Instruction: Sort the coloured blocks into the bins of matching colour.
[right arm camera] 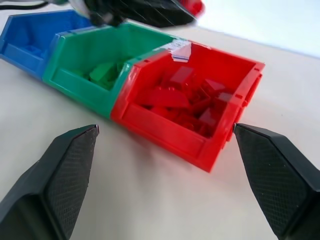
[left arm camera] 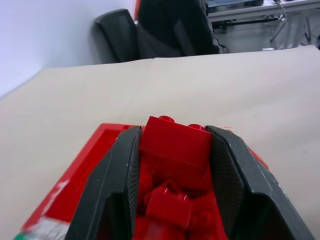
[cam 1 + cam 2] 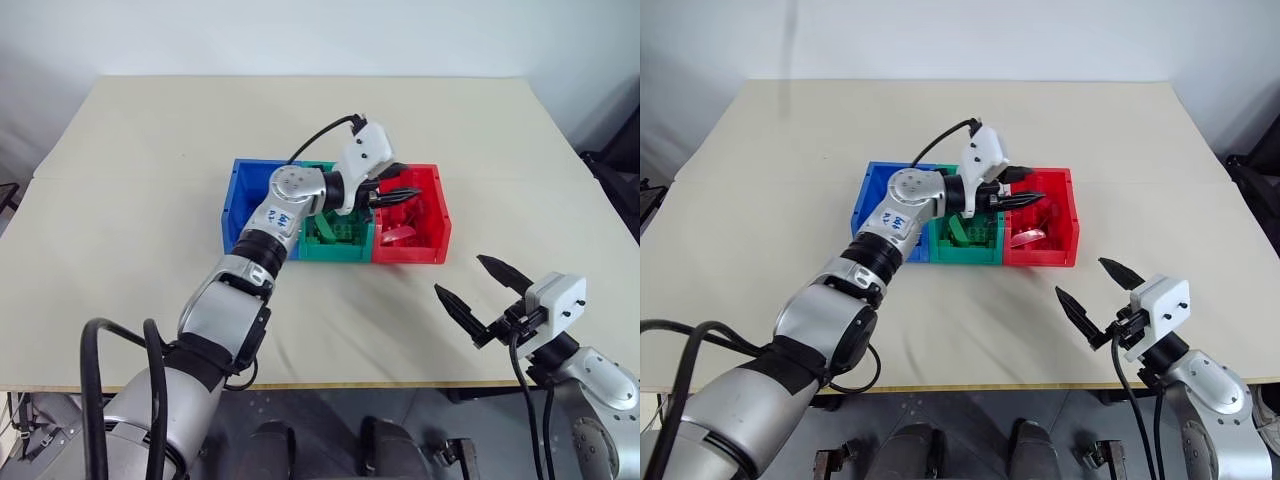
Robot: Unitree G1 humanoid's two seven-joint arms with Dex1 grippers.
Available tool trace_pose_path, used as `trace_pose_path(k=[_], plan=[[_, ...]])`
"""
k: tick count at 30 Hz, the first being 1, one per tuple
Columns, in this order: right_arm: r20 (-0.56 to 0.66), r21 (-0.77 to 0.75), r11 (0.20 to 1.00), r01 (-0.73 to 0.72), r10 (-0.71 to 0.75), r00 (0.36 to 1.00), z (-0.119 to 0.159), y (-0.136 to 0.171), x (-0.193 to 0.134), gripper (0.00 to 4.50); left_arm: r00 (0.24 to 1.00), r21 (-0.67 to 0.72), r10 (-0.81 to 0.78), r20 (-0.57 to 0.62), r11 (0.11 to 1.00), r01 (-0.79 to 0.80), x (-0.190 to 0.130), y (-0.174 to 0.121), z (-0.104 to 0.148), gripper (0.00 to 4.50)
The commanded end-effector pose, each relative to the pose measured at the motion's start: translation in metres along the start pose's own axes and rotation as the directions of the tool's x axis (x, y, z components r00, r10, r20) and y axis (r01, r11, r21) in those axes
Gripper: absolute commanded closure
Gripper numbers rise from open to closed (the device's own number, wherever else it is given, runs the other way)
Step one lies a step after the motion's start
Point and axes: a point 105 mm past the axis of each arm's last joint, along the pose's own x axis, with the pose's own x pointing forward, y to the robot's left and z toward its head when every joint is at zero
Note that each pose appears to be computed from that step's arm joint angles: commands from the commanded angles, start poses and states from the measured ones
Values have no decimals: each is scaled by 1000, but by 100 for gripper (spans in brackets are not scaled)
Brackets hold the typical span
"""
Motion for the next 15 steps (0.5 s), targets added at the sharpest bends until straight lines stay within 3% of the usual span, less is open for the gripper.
trace_pose_path(k=[1, 6, 10, 15], plan=[[39, -23, 1000, 9, -8, 999, 13, 6, 4, 0, 999, 38, 27, 20, 999, -28, 2, 5, 9, 168], [53, -20, 999, -36, 37, 998, 18, 11, 14, 0, 998, 54, 35, 42, 998, -38, -16, 14, 7, 9], [49, -30, 988, -150, 152, 987, 19, 17, 22, 0, 996, 119, -10, 90, 993, -1, -51, 17, 6, 2], [28, -28, 938, -347, 347, 937, 15, 25, 32, 0, 997, 176, -14, 82, 984, -1, -131, 12, 1, 2]])
